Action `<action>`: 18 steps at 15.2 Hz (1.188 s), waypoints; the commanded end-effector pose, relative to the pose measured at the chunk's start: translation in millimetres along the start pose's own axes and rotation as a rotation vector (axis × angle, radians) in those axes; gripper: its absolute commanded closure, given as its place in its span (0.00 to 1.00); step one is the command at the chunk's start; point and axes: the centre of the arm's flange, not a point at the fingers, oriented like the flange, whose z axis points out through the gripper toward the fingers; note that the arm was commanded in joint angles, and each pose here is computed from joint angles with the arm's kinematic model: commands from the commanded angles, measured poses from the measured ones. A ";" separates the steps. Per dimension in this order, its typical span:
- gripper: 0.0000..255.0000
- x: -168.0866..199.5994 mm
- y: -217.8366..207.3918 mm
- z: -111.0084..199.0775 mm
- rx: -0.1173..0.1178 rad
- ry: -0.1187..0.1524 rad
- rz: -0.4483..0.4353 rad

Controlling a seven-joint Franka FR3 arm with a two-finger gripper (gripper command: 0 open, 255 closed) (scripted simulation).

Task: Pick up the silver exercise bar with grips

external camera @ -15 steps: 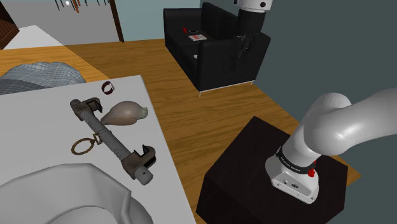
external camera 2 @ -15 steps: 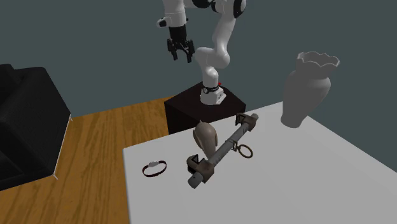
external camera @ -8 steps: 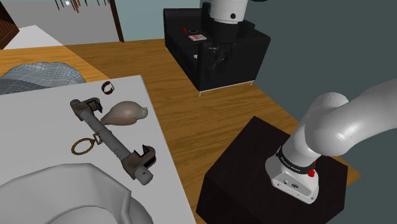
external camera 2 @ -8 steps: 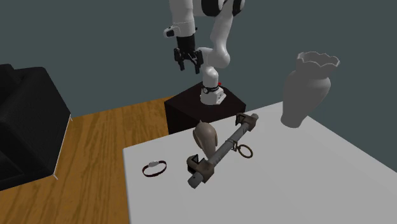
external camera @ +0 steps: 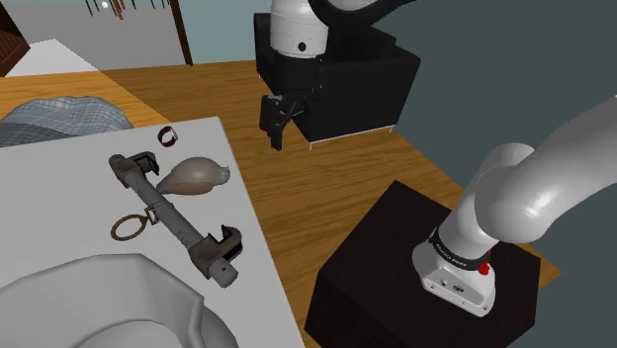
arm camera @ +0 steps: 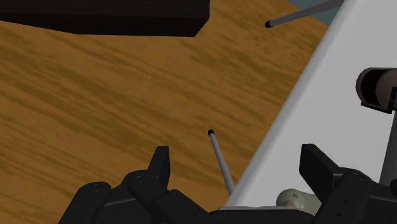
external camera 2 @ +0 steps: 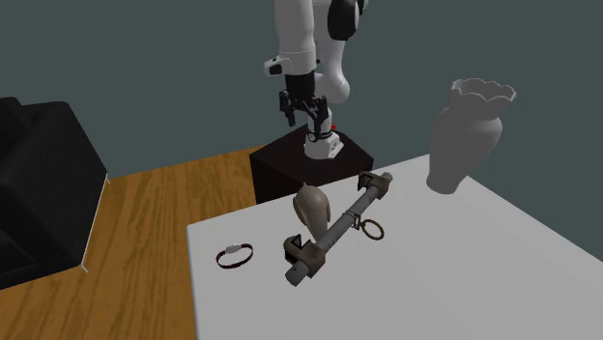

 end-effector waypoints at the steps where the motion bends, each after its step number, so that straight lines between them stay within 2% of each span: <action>1: 0.00 8.5 -24.1 10.4 0.002 0.002 0.005; 18: 0.00 99.8 -216.7 76.8 0.004 0.014 0.038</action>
